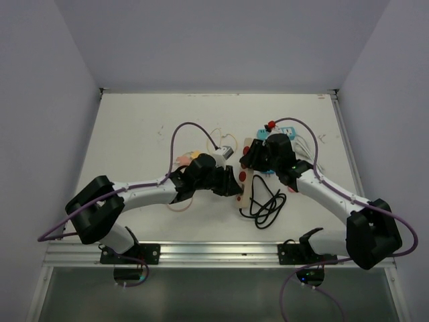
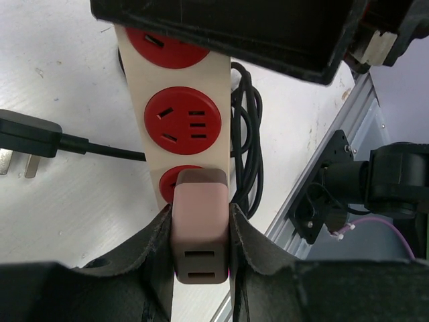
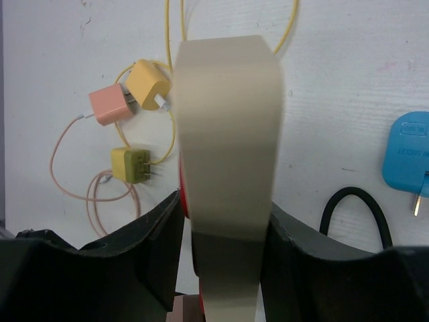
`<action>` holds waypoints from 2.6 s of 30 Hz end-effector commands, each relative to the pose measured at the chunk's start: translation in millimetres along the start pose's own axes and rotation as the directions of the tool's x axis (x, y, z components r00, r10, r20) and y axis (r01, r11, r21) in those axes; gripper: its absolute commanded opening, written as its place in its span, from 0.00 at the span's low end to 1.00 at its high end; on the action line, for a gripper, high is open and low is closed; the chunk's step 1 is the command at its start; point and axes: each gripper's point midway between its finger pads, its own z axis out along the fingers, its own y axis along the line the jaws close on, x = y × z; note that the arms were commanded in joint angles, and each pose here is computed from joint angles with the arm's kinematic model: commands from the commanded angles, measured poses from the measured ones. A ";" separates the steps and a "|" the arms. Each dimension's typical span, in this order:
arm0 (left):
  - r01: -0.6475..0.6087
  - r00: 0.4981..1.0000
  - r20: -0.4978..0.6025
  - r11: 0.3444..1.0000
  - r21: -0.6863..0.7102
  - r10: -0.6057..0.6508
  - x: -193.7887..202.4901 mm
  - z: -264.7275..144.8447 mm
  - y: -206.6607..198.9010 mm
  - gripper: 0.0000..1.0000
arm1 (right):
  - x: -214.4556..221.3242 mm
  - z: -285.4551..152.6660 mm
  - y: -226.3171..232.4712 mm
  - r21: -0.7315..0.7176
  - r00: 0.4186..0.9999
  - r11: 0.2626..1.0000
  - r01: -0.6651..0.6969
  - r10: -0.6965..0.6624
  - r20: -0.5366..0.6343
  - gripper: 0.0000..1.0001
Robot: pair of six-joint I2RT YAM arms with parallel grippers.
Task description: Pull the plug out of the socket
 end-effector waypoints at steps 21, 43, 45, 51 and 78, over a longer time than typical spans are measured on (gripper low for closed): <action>-0.088 0.976 0.206 0.994 0.065 0.073 -50.8 -10.5 -32.2 0.00 | 38.8 -6.0 17.8 -0.152 0.994 0.982 -0.108 0.101 -0.052 0.48; -0.006 0.945 0.325 0.997 -0.071 0.029 -67.6 -71.3 -4.4 0.00 | 56.0 -7.7 -94.7 0.340 0.970 0.911 0.235 -0.197 -0.142 0.00; -0.004 0.949 0.314 0.996 -0.085 0.030 -64.4 -77.8 -0.6 0.00 | 57.0 -8.1 -99.6 0.364 0.967 0.898 0.247 -0.202 -0.156 0.00; 0.026 0.944 0.328 0.993 -0.114 0.013 -61.3 -104.3 18.8 0.00 | 57.5 -5.6 -102.6 0.382 0.967 0.892 0.242 -0.190 -0.169 0.00; 0.074 0.990 0.137 0.967 -0.245 -0.041 -40.0 -60.6 90.1 0.12 | 50.1 0.9 -27.8 0.058 0.985 0.991 0.124 -0.116 -0.130 0.00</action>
